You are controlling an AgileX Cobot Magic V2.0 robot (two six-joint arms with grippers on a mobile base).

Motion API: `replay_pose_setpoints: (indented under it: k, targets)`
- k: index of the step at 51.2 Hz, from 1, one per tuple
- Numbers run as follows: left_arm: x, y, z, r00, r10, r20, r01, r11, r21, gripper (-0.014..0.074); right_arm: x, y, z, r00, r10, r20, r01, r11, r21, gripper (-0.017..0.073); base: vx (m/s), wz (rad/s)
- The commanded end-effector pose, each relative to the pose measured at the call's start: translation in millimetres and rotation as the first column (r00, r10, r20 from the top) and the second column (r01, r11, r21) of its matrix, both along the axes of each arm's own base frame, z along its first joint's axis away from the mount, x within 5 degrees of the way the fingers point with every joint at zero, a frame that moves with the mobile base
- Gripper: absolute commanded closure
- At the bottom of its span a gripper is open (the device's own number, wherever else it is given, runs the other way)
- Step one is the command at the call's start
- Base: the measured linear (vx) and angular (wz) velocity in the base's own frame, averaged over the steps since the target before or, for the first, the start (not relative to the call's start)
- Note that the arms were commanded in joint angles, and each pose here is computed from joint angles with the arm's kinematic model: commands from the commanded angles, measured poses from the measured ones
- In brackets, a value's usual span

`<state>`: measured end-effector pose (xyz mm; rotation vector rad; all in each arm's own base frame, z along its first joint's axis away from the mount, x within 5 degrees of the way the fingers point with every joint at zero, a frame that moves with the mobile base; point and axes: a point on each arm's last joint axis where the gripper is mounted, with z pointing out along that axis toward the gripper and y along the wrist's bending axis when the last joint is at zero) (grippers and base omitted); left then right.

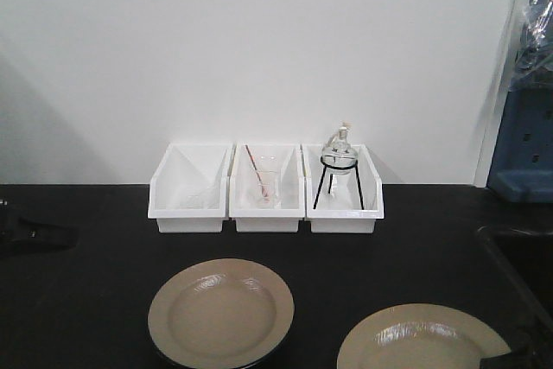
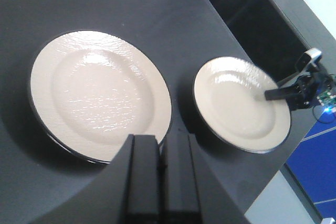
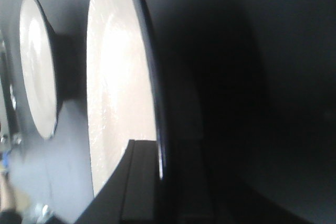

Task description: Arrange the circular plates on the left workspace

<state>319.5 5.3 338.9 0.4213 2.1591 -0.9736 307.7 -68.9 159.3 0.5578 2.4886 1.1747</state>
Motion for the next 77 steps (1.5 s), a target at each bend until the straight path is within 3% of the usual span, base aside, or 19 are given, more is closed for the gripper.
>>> replay_pose_setpoints:
  k: [1,8,14,32,33,39,50,63,70,77]
  targets:
    - [-9,-5.8,26,0.998,-0.017,0.066,0.021,0.998,-0.065,0.0594,6,5,50,0.981,-0.077,0.177,0.057,0.992,0.117,0.0564,0.00,0.00]
    - [-9,-5.8,26,0.998,-0.017,0.066,0.021,0.998,-0.065,0.0594,9,20,79,0.952,-0.119,0.281,0.072,0.983,0.171,0.0564,0.00,0.00]
    - [-9,-5.7,26,0.998,-0.016,0.067,0.020,0.998,-0.065,0.0594,22,46,93,0.940,-0.087,0.330,0.026,0.983,0.184,0.0564,0.00,0.00]
    - [-9,-5.7,26,0.998,-0.015,0.067,0.019,0.998,-0.065,0.0594,81,165,105,0.926,0.002,0.378,-0.065,0.986,0.154,0.0564,0.00,0.00]
    - [-9,-5.7,26,0.998,-0.015,0.067,0.019,0.998,-0.065,0.0594,92,184,98,0.929,0.035,0.369,-0.099,0.983,0.155,0.0564,0.00,0.00]
    - [-9,-5.7,26,0.998,-0.015,0.067,0.019,0.998,-0.065,0.0594,106,206,84,0.930,0.076,0.360,-0.140,0.978,0.153,0.0564,0.00,0.00]
    - [-9,-5.3,25,0.998,-0.010,0.069,0.014,0.998,-0.063,0.0594,119,227,55,0.938,0.104,0.330,-0.151,0.981,0.119,0.0563,0.00,0.00]
    - [-8,-5.0,25,0.998,-0.007,0.068,0.011,0.998,-0.059,0.0594,125,231,31,0.947,0.121,0.297,-0.153,0.984,0.088,0.0510,0.00,0.00]
    - [-9,-4.5,23,0.998,-0.012,0.062,0.014,0.999,-0.041,0.0594,124,232,33,0.895,0.202,0.397,-0.217,0.976,-0.007,0.0390,0.00,0.00]
    - [-9,-3.2,21,0.998,-0.010,0.057,0.010,1.000,-0.011,0.0594,125,231,36,0.805,0.303,0.509,-0.272,0.952,-0.137,0.0220,0.00,0.00]
